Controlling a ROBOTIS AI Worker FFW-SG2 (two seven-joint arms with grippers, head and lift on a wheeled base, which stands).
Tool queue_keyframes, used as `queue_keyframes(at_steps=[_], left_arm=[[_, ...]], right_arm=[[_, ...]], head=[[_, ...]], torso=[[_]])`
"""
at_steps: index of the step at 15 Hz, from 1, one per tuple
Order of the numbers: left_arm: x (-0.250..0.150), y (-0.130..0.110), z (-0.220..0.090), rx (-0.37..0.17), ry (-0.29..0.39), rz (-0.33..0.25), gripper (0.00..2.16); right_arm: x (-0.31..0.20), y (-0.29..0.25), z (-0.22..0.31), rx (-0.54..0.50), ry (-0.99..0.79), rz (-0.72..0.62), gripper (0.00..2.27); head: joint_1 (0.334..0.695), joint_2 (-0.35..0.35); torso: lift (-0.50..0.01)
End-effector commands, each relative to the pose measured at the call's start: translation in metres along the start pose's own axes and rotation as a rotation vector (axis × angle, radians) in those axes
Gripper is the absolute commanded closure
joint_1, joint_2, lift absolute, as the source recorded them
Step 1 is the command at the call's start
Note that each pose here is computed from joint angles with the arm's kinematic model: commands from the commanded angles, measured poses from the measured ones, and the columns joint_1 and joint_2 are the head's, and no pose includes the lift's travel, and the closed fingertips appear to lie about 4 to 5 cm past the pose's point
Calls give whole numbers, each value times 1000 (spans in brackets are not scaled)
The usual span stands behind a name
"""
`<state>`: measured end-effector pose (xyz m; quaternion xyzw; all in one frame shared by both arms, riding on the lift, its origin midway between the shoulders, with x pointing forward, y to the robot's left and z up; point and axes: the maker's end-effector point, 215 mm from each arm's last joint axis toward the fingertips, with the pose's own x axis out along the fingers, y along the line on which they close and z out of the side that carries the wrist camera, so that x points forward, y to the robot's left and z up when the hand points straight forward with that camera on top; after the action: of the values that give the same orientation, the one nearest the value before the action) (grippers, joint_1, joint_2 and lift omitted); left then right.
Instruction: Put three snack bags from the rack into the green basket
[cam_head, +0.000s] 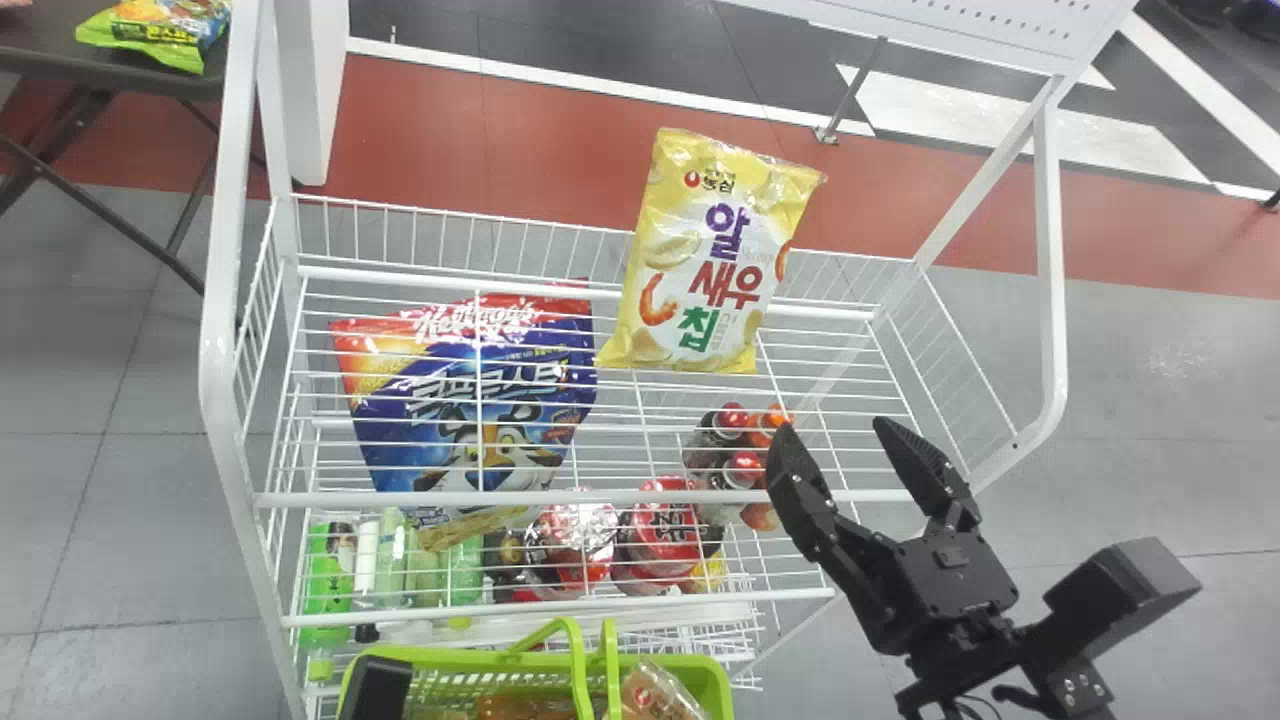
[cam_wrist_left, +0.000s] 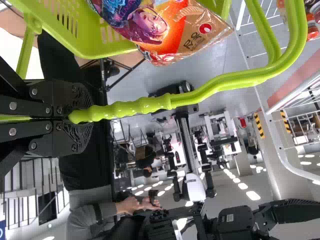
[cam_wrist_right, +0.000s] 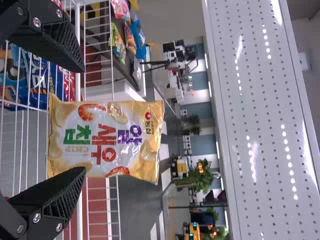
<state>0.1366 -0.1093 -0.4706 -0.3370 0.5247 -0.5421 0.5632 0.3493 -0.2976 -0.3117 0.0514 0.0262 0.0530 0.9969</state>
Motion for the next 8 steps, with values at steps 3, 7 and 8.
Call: queue_keyframes(at_steps=[3,7,8], left_arm=[[2,-3,-3,-2,6,-2,1487],[3,-2,-3,-2,8,0,1487],[3,-2,-4,-4,9,0,1487]], right_arm=[[1,2,1,5,-5,-7,130],[1,2,2,-2,-10,-12,130],[1,2,2,-1,-8,-13,134]], head=[[695,-350],[695,-350],[695,-350]], torso=[[0],[0],[0]])
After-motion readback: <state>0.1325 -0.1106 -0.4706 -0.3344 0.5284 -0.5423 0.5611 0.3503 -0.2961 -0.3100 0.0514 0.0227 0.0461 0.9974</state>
